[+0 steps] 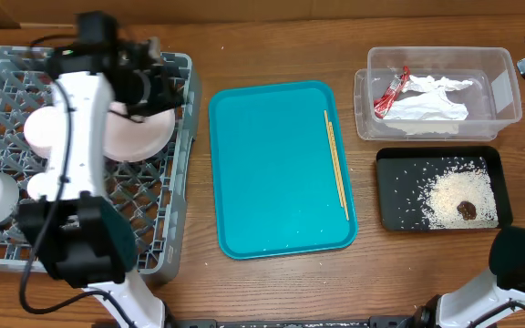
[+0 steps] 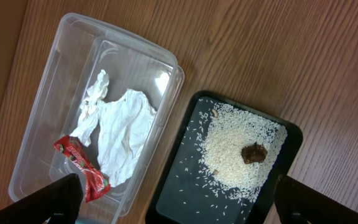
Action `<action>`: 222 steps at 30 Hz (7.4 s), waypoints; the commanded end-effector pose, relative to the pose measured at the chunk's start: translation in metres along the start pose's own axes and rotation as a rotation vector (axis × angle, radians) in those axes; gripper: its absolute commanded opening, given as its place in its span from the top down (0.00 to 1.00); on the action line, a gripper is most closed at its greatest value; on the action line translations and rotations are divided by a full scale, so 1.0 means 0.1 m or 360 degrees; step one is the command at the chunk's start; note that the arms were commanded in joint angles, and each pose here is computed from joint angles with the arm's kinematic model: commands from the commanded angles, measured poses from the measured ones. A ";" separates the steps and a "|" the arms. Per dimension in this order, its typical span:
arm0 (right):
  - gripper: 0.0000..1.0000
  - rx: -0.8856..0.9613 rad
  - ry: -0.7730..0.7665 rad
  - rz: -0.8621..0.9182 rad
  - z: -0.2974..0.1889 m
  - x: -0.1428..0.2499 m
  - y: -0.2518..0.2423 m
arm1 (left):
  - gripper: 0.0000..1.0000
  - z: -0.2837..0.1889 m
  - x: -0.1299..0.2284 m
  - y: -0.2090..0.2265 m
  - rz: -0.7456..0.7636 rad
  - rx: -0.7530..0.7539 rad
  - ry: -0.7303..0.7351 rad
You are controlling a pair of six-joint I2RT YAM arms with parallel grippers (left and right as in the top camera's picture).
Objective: Sort waste into correct bins and load items into the dishwasher
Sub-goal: 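Raise the left gripper and reach toward the chopsticks on the teal tray, then close the left gripper on one wooden chopstick and lift it, then carry the chopstick to the rack and stand it in the rack's right side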
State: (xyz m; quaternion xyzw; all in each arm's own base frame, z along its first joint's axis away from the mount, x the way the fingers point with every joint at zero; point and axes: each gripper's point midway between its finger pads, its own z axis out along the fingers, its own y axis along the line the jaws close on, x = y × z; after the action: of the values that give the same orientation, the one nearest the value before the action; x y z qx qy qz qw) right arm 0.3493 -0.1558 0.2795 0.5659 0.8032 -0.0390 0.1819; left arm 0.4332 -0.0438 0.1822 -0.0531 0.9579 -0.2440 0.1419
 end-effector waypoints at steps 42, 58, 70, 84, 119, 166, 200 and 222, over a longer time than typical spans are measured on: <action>0.00 -0.0030 -0.0040 0.0006 -0.08 -0.04 0.02 | 0.41 2.46 1.09 -1.84 0.0265 -0.0784 -0.0406; 0.00 -0.0030 -0.0040 0.0006 -0.08 -0.04 0.02 | 0.42 2.65 1.17 -1.75 0.0272 -0.0799 -0.0352; 0.00 -0.0030 -0.0041 0.0006 -0.08 -0.04 0.02 | 0.45 2.44 1.05 -1.98 0.0274 -0.0763 -0.0365; 0.00 -0.0030 -0.0040 0.0005 -0.08 -0.04 0.02 | 0.47 2.91 1.36 -1.65 0.0275 -0.0832 -0.0165; 0.00 -0.0030 -0.0040 0.0006 -0.08 -0.04 0.02 | 0.59 2.15 0.98 -1.93 0.0213 -0.0747 -0.0268; 0.00 -0.0030 -0.0040 0.0005 -0.08 -0.04 0.02 | 0.63 2.62 1.31 -1.57 0.0102 -0.0788 -0.0145; 0.00 -0.0030 -0.0040 0.0006 -0.08 -0.04 0.02 | 0.96 0.40 0.55 -1.43 0.0769 -0.0753 -0.0110; 0.00 -0.0029 -0.0041 0.0006 -0.08 -0.04 0.02 | 0.96 -0.05 0.62 0.33 0.0276 -0.0489 0.0238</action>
State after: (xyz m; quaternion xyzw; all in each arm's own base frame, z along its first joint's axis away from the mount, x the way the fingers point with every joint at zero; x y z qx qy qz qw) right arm 0.3493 -0.1558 0.2795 0.5658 0.8033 -0.0390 0.1819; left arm 0.3757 -0.0182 0.1739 0.0742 0.9900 -0.0614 0.1028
